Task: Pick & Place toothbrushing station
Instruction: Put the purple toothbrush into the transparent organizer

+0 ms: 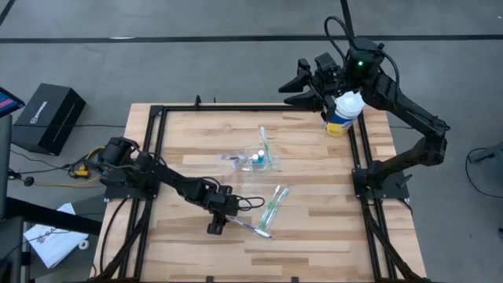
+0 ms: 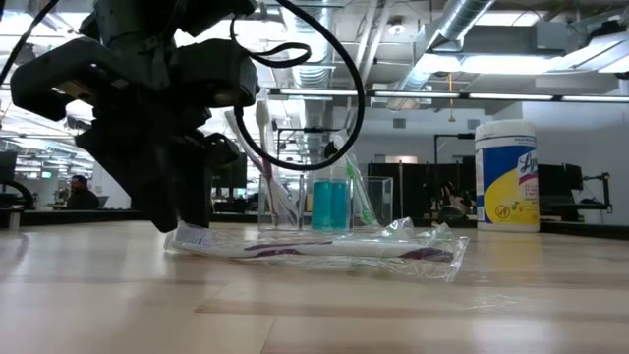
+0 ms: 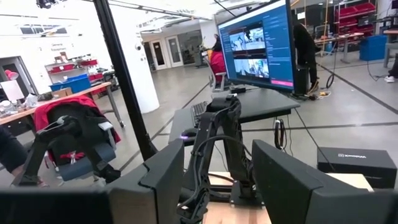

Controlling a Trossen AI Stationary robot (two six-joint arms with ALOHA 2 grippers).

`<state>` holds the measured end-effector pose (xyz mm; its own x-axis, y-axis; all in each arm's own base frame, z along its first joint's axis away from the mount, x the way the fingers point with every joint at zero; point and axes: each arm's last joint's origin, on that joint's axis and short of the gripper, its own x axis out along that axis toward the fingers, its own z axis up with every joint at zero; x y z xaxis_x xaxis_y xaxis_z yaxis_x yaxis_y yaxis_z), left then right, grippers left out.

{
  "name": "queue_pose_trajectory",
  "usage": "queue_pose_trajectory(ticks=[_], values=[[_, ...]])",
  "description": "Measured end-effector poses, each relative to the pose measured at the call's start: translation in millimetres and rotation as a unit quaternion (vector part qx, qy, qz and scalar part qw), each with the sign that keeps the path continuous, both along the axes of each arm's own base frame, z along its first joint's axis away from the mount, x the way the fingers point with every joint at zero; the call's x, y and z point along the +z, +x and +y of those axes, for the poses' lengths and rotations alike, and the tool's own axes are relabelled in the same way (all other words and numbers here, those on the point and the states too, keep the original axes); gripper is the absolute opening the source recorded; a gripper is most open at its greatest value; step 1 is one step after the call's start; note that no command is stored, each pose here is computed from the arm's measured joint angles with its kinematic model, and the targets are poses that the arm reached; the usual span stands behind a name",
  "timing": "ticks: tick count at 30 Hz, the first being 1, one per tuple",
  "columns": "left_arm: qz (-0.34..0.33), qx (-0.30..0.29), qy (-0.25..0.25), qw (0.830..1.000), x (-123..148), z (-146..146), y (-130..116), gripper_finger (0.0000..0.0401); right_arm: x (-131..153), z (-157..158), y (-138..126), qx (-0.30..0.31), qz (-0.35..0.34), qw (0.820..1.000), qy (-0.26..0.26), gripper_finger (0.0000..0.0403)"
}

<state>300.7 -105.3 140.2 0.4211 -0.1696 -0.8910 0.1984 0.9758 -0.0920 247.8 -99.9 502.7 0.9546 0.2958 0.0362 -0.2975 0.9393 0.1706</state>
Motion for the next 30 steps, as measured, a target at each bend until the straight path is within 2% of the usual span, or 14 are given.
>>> queue_pose_trajectory(ticks=[9,18,22,27,30], values=[[-0.005,0.000,-0.001,1.000,0.5,-0.1,0.9,0.0105,0.0,0.1,0.1,0.000,0.000,1.000,-0.002,0.0179],[0.002,-0.014,-0.029,0.999,0.8,-1.9,0.7,0.0011,0.1,0.2,0.0,0.001,-0.001,1.000,-0.002,0.0179],[0.007,-0.004,-0.041,0.999,0.8,-2.3,0.5,0.0004,0.0,0.1,0.0,0.000,-0.001,1.000,-0.002,0.0179],[0.037,0.029,-0.105,0.993,2.6,-4.5,-1.2,0.0001,0.0,0.2,0.0,0.002,-0.001,1.000,-0.003,0.0179],[0.039,0.055,-0.134,0.989,13.6,-4.3,-4.0,0.0001,0.0,0.1,0.0,0.002,-0.001,1.000,-0.003,0.0179]])
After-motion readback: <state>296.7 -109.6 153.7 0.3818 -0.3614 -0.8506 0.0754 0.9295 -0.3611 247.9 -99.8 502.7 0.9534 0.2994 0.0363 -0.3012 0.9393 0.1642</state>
